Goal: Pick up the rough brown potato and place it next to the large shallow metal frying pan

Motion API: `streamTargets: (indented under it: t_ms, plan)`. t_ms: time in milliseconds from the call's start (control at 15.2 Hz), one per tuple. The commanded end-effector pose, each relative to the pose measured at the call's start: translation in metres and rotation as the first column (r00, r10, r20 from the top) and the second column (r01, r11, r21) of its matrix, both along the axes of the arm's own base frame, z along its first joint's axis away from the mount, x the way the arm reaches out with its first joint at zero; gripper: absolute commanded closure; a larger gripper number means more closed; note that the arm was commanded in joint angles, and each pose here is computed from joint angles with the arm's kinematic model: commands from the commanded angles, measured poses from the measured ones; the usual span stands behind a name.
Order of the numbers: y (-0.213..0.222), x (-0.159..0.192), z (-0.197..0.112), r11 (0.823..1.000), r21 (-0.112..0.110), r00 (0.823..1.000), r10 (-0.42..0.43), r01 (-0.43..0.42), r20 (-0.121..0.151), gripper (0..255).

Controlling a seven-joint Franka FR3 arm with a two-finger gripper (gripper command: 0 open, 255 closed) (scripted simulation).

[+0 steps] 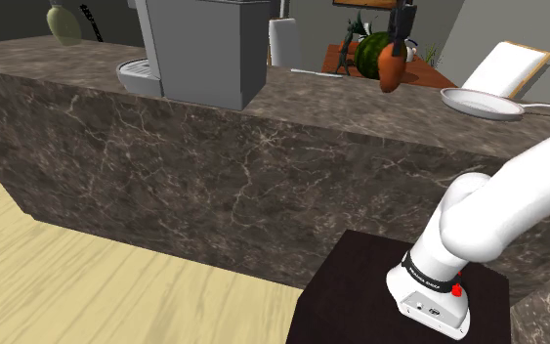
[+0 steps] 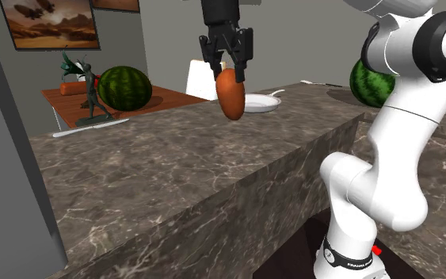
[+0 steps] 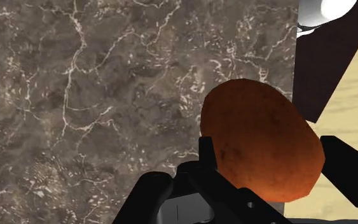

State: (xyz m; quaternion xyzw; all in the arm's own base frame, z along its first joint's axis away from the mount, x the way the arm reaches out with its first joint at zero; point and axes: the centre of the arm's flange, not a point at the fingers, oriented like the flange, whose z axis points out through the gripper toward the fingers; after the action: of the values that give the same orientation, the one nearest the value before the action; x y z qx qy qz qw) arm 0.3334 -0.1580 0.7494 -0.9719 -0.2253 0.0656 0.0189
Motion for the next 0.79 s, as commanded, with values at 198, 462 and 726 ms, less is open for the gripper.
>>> streamTargets:
  t_ms: [198,462,726]
  plan:
    - [-0.038,-0.056,-0.004,1.0,0.0,1.0,0.001,-0.001,-0.001,255]
    - [-0.069,-0.099,-0.004,1.0,0.0,1.0,0.001,-0.001,-0.001,255]
    - [-0.099,-0.142,-0.003,1.0,0.0,1.0,0.001,-0.001,-0.001,255]
